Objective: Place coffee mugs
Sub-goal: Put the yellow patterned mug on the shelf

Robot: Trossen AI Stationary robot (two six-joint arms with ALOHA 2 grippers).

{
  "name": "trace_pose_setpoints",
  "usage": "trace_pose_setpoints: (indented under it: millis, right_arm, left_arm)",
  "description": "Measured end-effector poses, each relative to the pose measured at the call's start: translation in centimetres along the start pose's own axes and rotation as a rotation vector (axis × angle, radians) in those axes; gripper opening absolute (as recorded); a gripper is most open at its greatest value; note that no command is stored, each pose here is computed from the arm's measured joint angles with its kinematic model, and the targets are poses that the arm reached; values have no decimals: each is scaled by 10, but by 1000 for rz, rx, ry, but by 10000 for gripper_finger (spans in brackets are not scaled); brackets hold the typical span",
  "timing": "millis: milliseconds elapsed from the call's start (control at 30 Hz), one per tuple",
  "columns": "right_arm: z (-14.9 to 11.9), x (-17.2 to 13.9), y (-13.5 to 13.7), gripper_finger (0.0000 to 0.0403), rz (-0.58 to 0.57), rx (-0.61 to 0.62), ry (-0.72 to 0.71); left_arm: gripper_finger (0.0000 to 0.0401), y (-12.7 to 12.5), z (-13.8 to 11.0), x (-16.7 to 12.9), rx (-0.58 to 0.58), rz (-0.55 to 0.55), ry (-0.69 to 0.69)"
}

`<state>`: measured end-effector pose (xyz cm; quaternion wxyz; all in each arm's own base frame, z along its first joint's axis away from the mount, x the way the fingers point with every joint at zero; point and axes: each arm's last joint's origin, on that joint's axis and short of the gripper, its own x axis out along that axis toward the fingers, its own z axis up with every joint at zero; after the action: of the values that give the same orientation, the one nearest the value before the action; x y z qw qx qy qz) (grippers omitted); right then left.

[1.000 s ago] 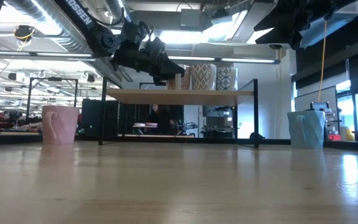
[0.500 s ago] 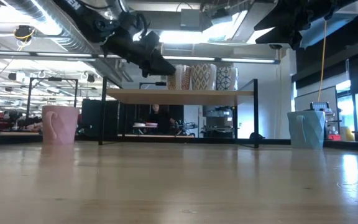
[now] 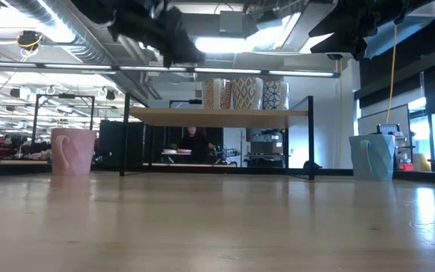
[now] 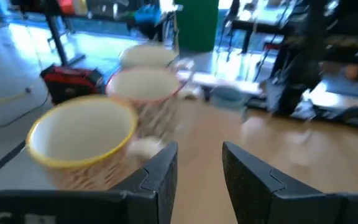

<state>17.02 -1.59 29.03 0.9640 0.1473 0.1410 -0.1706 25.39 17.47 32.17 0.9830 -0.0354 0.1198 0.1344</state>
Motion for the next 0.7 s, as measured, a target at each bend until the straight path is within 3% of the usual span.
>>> trace_pose_setpoints:
  millis: [167, 300, 700]
  right_arm:
    - [0, 0, 0, 199, 0, 0, 0]
    - [0, 0, 0, 199, 6, -1, 3]
    - [-4, 3, 1, 199, 47, -63, 51]
  left_arm:
    - [121, -30, 12, -13, -89, -30, -17]
    - [121, -58, 10, -25, -197, -33, 77]
    - [116, -123, -26, -72, -654, 2, 610]
